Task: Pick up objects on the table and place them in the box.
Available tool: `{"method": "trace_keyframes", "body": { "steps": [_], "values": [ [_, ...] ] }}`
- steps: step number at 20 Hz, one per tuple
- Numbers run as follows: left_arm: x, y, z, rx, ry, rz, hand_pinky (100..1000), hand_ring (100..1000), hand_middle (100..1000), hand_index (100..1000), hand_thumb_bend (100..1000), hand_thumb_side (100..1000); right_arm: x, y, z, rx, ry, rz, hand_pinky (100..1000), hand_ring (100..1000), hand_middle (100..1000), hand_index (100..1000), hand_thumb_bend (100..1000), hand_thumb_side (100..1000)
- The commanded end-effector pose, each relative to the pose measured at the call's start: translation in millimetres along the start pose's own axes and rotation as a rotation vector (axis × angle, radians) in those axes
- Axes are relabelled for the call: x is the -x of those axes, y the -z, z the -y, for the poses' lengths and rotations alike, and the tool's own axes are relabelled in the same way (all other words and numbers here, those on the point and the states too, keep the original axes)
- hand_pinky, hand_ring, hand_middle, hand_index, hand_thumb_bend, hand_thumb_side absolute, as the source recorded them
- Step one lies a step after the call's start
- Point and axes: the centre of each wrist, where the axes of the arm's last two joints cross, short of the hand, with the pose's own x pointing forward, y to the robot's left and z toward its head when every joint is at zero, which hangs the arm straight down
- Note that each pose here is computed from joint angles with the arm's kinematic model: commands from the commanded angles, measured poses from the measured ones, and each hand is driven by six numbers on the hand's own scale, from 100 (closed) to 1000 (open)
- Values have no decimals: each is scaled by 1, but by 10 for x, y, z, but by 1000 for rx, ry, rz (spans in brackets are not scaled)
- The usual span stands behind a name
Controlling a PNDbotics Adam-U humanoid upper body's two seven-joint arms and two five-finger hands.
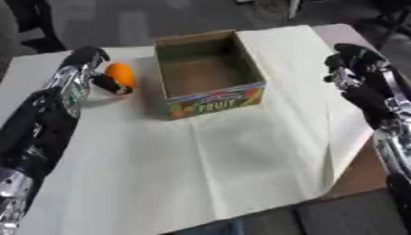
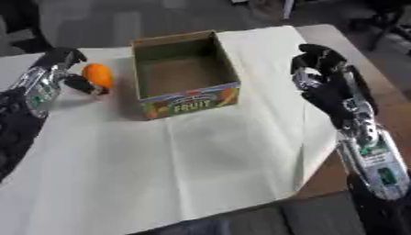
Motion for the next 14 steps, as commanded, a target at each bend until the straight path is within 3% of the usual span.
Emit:
{"method": "trace_keyframes", "body": {
  "steps": [1,8,12,14],
  "values": [
    [-13,6,-97,-12,1,7,681,773,718,802,744,262,-70,48,37,-3,-13,26,629,777,644,805,151,318],
    [0,0,-42,-8,-13,6,633,644,592,742,631,100,-69,50,38,1,-11,28,629,777,644,806,151,318],
    [2,-4,-70,-83,-23,5,571,555,493,643,498,100,-69,51,43,3,-11,28,629,776,644,805,150,318],
    [-4,-8,-89,-130,-29,9,554,538,481,628,483,100,-68,51,43,4,-11,28,629,776,644,805,155,316]
  ]
}}
